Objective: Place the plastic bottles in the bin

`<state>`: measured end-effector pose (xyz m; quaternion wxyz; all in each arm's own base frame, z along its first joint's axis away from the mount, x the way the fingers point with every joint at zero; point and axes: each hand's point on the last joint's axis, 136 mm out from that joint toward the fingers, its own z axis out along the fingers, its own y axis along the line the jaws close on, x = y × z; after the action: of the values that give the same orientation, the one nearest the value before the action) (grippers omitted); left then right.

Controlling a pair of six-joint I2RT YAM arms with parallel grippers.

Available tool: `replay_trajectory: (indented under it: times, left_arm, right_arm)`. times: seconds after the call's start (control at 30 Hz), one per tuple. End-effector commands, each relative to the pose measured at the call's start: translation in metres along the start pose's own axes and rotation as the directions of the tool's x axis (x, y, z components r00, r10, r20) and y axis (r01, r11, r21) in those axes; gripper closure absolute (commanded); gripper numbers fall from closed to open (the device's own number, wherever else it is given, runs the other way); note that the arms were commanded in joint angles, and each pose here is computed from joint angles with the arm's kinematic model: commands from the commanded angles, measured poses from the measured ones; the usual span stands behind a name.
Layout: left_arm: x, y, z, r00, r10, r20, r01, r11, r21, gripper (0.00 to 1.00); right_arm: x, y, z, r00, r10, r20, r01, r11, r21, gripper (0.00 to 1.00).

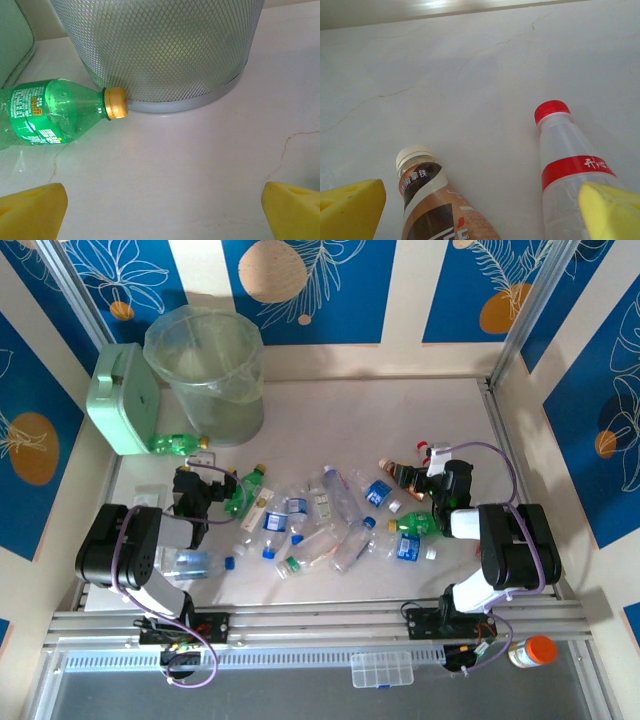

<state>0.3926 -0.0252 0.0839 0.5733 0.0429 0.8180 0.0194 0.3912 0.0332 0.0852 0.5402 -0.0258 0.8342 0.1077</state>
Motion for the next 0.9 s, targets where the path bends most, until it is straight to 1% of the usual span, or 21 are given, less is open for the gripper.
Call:
replay_trajectory:
  times: [0.0,0.07,0.1,0.13,0.17,0.27,0.37,0.43,0.47,0.5,0.53,0.57,0.6,0.63,0.67,0.7,0.73,0.77,0.8,0.83,0.87]
  left_arm:
    - [-0.024,0.007,-0.012,0.998,0.016,0.068,-0.015,1.0,-0.02,0.01]
    - [-0.039,0.012,-0.022,0.998,0.013,0.064,-0.01,0.999,-0.052,0.01]
    - [-0.049,0.013,-0.027,0.998,0.017,0.063,-0.013,0.998,-0.06,0.01]
    - [-0.058,0.012,-0.033,0.996,0.02,0.082,-0.015,0.998,-0.061,0.01]
    - [-0.072,0.01,-0.041,0.992,0.019,0.127,-0.011,0.998,-0.059,0.01]
    - [-0.101,-0.003,-0.064,0.971,0.009,0.237,0.001,0.999,-0.039,0.01]
    - [-0.129,-0.018,-0.094,0.93,-0.032,0.366,0.043,0.999,-0.021,0.01]
    - [-0.151,-0.036,-0.118,0.897,-0.053,0.439,0.043,0.999,0.032,0.01]
    - [-0.165,-0.046,-0.131,0.874,-0.089,0.477,0.06,0.995,0.077,0.01]
    - [-0.178,-0.056,-0.143,0.859,-0.132,0.495,0.078,0.989,0.128,0.01]
    - [-0.19,-0.064,-0.153,0.856,-0.177,0.487,0.103,0.979,0.175,0.01]
    - [-0.202,-0.073,-0.161,0.864,-0.233,0.446,0.142,0.963,0.228,0.01]
    - [-0.209,-0.079,-0.166,0.886,-0.284,0.366,0.198,0.947,0.254,0.01]
    - [-0.211,-0.079,-0.17,0.901,-0.341,0.27,0.273,0.926,0.26,0.01]
    - [-0.205,-0.08,-0.173,0.912,-0.389,0.132,0.349,0.903,0.25,0.01]
    - [-0.205,-0.088,-0.179,0.928,-0.37,0.032,0.348,0.895,0.279,0.01]
    - [-0.207,-0.095,-0.185,0.943,-0.332,-0.026,0.324,0.894,0.309,0.01]
    - [-0.206,-0.096,-0.191,0.956,-0.282,-0.073,0.291,0.906,0.306,0.01]
    - [-0.197,-0.08,-0.192,0.933,-0.337,-0.129,0.357,0.912,0.203,0.01]
    - [-0.187,-0.062,-0.193,0.892,-0.425,-0.155,0.441,0.894,0.085,0.01]
    - [-0.174,-0.044,-0.196,0.841,-0.516,-0.162,0.518,0.855,-0.028,0.01]
  right_arm:
    - [-0.017,0.006,0.0,1.0,-0.017,0.016,0.018,0.999,-0.028,0.01]
    - [-0.032,0.019,-0.003,0.997,-0.056,-0.045,0.054,0.998,-0.042,0.01]
    - [-0.048,0.026,-0.005,0.996,-0.078,-0.053,0.076,0.996,-0.037,0.01]
    - [-0.061,0.033,-0.009,0.995,-0.091,-0.043,0.089,0.995,-0.034,0.01]
    - [-0.078,0.044,-0.015,0.994,-0.111,-0.017,0.11,0.993,-0.046,0.01]
    - [-0.125,0.094,-0.046,0.975,-0.19,0.119,0.204,0.97,-0.128,0.01]
    - [-0.163,0.155,-0.099,0.927,-0.229,0.296,0.307,0.917,-0.253,0.01]
    - [-0.18,0.197,-0.141,0.883,-0.236,0.405,0.387,0.855,-0.345,0.01]
    - [-0.185,0.218,-0.165,0.862,-0.233,0.449,0.426,0.813,-0.396,0.01]
    - [-0.187,0.236,-0.185,0.854,-0.23,0.466,0.449,0.778,-0.44,0.01]
    - [-0.191,0.247,-0.201,0.859,-0.208,0.467,0.44,0.766,-0.468,0.01]
    - [-0.198,0.253,-0.214,0.883,-0.167,0.439,0.39,0.782,-0.486,0.01]
    - [-0.2,0.256,-0.225,0.91,-0.14,0.389,0.335,0.802,-0.495,0.01]
    - [-0.199,0.253,-0.231,0.947,-0.102,0.304,0.251,0.827,-0.503,0.01]
    - [-0.189,0.238,-0.235,0.989,-0.045,0.142,0.108,0.87,-0.481,0.01]
    - [-0.186,0.224,-0.239,0.999,0.009,0.05,0.014,0.896,-0.443,0.01]
    - [-0.18,0.217,-0.24,1.0,0.019,-0.004,-0.019,0.902,-0.432,0.01]
    - [-0.174,0.215,-0.242,0.998,0.038,-0.052,-0.058,0.889,-0.455,0.01]
    - [-0.167,0.216,-0.244,0.993,0.057,-0.101,-0.1,0.865,-0.492,0.01]
    - [-0.162,0.213,-0.243,0.985,0.09,-0.147,-0.152,0.857,-0.493,0.0]
    - [-0.156,0.207,-0.238,0.972,0.13,-0.195,-0.207,0.865,-0.458,0.03]
